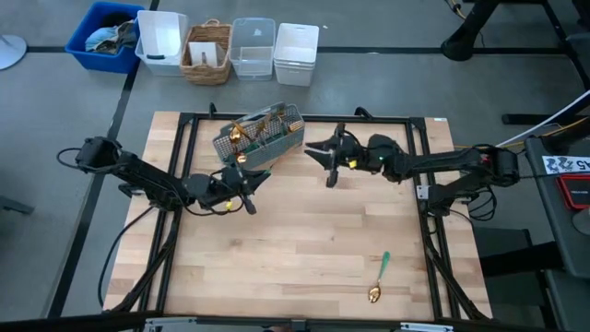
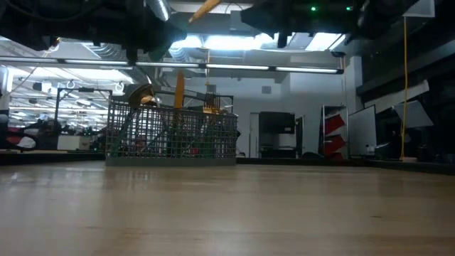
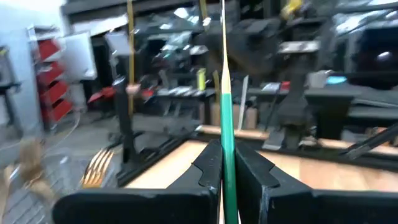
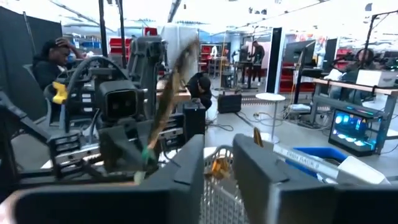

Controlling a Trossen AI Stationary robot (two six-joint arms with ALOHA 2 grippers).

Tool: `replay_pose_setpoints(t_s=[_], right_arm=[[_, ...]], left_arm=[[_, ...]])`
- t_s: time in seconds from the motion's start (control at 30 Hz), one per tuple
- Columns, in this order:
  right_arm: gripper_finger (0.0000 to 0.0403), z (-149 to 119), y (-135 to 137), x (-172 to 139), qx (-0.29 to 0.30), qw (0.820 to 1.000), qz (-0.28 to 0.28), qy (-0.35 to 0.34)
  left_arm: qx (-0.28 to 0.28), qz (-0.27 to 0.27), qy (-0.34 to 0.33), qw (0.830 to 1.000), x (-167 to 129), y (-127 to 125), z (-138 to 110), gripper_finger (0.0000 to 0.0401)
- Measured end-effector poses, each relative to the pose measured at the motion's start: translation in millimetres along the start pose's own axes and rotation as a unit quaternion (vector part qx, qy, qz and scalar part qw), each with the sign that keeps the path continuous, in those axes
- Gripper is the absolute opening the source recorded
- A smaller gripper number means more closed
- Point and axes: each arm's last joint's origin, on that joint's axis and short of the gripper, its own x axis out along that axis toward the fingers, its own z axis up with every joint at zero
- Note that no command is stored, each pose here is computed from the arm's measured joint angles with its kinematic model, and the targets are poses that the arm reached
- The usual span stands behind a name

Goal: Sort silverware
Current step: Put the knife into the middle left section of the silverware holder

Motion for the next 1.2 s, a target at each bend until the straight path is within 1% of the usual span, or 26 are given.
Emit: replay_pose_setpoints(t_s=[0.13,0.17,0.23,0.3,0.37,0.47,0.7,0.77,0.87,1.1,1.13,1.2], right_arm=[[0.0145,6,0,15,0.000,1.000,0.008,-0.006],[0.0155,8,1,19,0.000,1.000,0.023,-0.009],[0.0167,10,4,25,-0.002,0.997,0.073,-0.006],[0.0171,9,6,31,-0.002,0.993,0.118,0.003],[0.0172,7,7,35,-0.002,0.991,0.136,0.007],[0.0172,7,7,44,-0.003,0.991,0.137,0.005],[0.0170,8,7,57,-0.004,0.990,0.140,0.000],[0.0159,8,7,58,-0.007,0.989,0.145,0.000],[0.0129,8,7,58,-0.024,0.988,0.150,-0.003],[0.0016,8,8,57,-0.034,0.987,0.155,-0.001],[0.0011,8,8,57,-0.040,0.987,0.156,-0.001],[0.0015,8,8,57,-0.045,0.987,0.155,-0.002]], left_arm=[[0.016,-0.030,-0.011,0.999,3,3,1,0.0013],[0.020,-0.033,-0.011,0.999,4,4,1,0.0013],[0.027,-0.034,-0.012,0.999,5,5,1,0.0013],[0.035,-0.042,-0.014,0.998,6,6,1,0.0013],[0.044,-0.059,-0.020,0.997,7,7,1,0.0013],[0.053,-0.078,-0.023,0.995,7,6,1,0.0013],[0.068,-0.076,-0.026,0.994,7,6,2,0.0013],[0.070,-0.076,-0.025,0.994,7,6,2,0.0013],[0.072,-0.076,-0.021,0.994,7,6,1,0.0015],[0.075,-0.068,-0.016,0.995,8,7,0,0.0014],[0.075,-0.068,-0.015,0.995,8,8,0,0.0017],[0.076,-0.066,-0.012,0.995,9,10,-1,0.0025]])
